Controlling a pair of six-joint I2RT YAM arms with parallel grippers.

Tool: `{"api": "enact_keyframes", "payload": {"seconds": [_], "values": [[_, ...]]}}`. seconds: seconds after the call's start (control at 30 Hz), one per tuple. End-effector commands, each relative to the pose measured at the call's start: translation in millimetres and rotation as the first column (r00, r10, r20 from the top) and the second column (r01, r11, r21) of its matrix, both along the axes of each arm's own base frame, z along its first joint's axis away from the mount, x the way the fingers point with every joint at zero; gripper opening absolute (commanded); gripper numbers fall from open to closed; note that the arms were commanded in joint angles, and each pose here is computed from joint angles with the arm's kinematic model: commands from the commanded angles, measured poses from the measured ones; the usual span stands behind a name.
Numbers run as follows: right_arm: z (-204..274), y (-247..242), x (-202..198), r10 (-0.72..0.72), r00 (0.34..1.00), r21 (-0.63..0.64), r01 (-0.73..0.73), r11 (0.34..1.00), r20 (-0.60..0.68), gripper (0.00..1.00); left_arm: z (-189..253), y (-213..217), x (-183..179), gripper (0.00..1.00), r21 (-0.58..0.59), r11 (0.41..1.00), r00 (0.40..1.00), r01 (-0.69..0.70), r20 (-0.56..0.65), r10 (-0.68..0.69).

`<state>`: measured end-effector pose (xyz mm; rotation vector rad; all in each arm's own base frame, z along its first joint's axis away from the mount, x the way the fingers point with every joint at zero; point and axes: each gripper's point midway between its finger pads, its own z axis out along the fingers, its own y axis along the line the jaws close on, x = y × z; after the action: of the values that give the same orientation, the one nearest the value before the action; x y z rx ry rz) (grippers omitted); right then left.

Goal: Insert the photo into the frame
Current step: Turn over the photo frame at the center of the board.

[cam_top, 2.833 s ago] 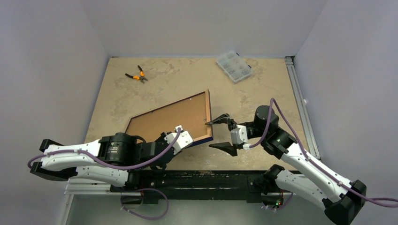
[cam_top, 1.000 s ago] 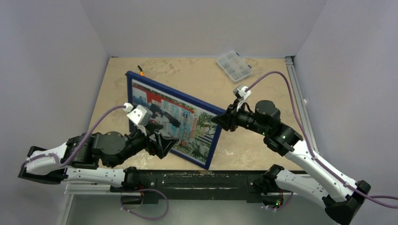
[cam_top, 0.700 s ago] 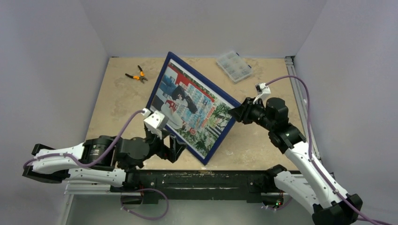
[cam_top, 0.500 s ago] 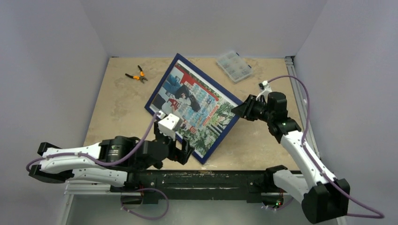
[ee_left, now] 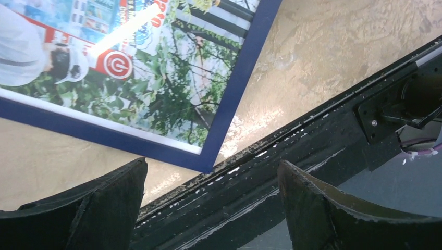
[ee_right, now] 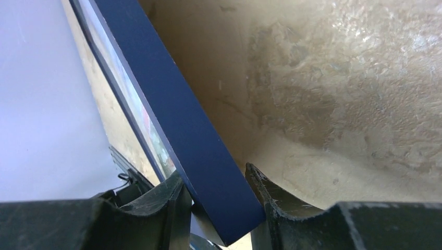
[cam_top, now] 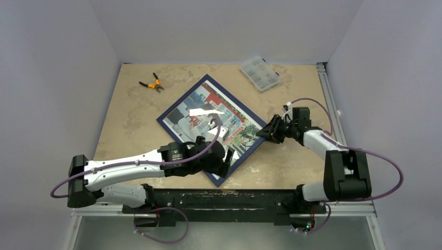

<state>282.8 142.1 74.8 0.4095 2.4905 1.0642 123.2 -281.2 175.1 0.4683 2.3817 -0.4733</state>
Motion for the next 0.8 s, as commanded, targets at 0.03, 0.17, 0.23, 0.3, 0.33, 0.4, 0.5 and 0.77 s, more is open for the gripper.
{"api": "enact_keyframes", "payload": {"seconds": [0.03,0.17,0.23,0.3,0.33,0.4,0.5,0.77], "values": [[-45,-16,-8,0.147,0.988,-0.198,-0.135,0.971,0.049,0.31,-13,-27,-6,0.92,-0.059,0.998,0.995,0.034,-0.097,-0.039],[-48,-26,-5,0.124,0.992,-0.255,-0.114,0.96,0.024,0.33,-31,-34,-9,0.93,-0.047,0.998,0.989,0.047,-0.136,-0.053],[-45,-33,-3,0.101,0.994,-0.295,-0.087,0.951,0.033,0.35,-39,-36,-10,0.93,-0.041,0.998,0.987,0.051,-0.15,-0.057],[-41,-41,-1,0.082,0.995,-0.338,-0.061,0.939,0.049,0.36,-44,-39,-11,0.93,-0.036,0.998,0.985,0.053,-0.16,-0.058],[-38,-45,1,0.072,0.996,-0.36,-0.045,0.932,0.062,0.37,-47,-40,-11,0.94,-0.034,0.998,0.985,0.055,-0.164,-0.06],[-31,-50,3,0.059,0.995,-0.387,-0.021,0.922,0.086,0.37,-51,-45,-12,0.94,-0.036,0.997,0.983,0.063,-0.171,-0.068],[-27,-52,4,0.054,0.994,-0.395,-0.012,0.919,0.095,0.38,-58,-52,-11,0.95,-0.04,0.996,0.981,0.076,-0.176,-0.082],[-33,-45,7,0.036,0.997,-0.343,-0.011,0.939,0.068,0.46,-77,-59,-8,0.96,-0.029,0.996,0.975,0.09,-0.2,-0.094]]}}
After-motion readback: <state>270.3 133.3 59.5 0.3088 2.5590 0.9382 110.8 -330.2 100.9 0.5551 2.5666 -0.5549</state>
